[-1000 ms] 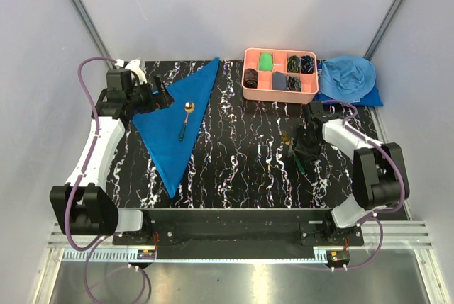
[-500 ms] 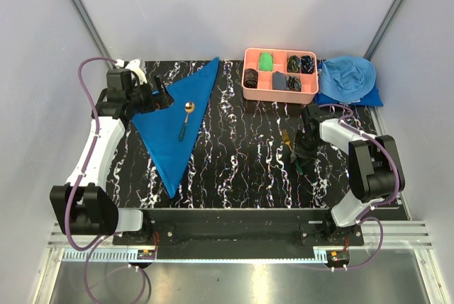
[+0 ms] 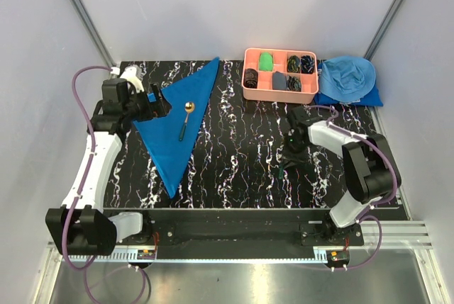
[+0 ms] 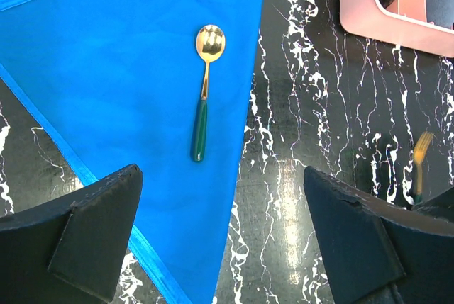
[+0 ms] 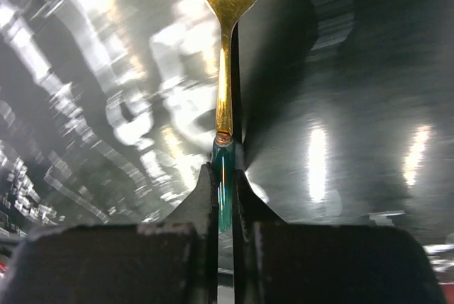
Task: Fold the napkin, place the utensils inside, and roll it up
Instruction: Grab a utensil with the right arm, then place the utensil onto the napkin, then fold the napkin
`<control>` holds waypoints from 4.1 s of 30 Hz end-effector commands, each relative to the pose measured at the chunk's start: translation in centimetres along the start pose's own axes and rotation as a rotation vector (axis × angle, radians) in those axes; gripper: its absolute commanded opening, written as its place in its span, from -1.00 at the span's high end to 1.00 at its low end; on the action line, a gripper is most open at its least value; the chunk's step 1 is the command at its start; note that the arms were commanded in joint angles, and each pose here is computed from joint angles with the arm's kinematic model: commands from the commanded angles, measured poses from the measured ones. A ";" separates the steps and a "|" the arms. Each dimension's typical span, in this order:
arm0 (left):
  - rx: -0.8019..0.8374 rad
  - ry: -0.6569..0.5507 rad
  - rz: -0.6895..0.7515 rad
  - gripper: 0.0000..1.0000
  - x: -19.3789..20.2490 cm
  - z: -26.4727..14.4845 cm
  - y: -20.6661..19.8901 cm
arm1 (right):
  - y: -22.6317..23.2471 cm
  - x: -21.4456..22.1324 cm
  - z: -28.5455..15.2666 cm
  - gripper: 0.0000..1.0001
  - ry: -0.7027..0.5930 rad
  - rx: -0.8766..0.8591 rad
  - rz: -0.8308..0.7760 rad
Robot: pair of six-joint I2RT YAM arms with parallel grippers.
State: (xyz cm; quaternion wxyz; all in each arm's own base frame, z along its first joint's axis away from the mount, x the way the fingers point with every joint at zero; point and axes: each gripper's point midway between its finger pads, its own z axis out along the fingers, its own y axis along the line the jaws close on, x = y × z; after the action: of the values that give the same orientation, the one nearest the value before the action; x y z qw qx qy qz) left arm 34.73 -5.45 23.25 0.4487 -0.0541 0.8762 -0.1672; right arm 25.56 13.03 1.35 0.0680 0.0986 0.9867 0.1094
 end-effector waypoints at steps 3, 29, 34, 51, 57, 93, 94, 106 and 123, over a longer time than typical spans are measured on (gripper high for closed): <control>-0.004 -0.098 0.040 -0.97 -2.0 -1.1 -0.2 | 8.6 -0.9 -1.9 1.00 -0.092 -0.138 -0.030; 0.102 -0.070 -0.001 -0.97 -1.5 -0.6 -1.9 | 38.4 -4.6 3.6 1.00 -0.184 -0.473 -0.218; 0.082 -0.073 -0.015 -0.97 -1.6 -0.5 -1.1 | 39.4 -5.3 4.9 1.00 -0.184 -0.479 -0.174; 0.082 -0.075 -0.018 -0.97 -1.7 -0.5 -0.9 | 38.3 -6.5 7.9 1.00 -0.183 -0.389 -0.141; 0.084 -0.075 -0.018 -0.97 -1.7 -0.5 -1.0 | 38.2 -7.0 8.1 0.96 -0.189 -0.384 -0.143; 0.004 -0.008 -0.182 -0.97 6.0 0.6 2.0 | 32.9 -3.3 1.0 0.13 -0.108 -0.544 -0.384; 0.005 -0.004 -0.193 -0.97 6.4 0.5 2.1 | 33.2 -3.2 1.2 0.14 -0.107 -0.558 -0.387; -0.037 0.034 -0.191 -0.97 9.4 -0.5 3.5 | 34.6 -2.8 5.2 0.20 -0.043 -0.616 -0.289; -0.025 0.025 -0.187 -0.97 9.1 -0.7 3.3 | 33.8 -2.9 9.4 0.41 -0.021 -0.556 -0.239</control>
State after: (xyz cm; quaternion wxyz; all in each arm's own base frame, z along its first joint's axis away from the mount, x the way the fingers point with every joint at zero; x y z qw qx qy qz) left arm 28.49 -4.69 14.78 0.4007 -0.1452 0.8825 -0.1990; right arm 35.44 46.77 2.41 0.1148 -0.0485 0.9149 0.3840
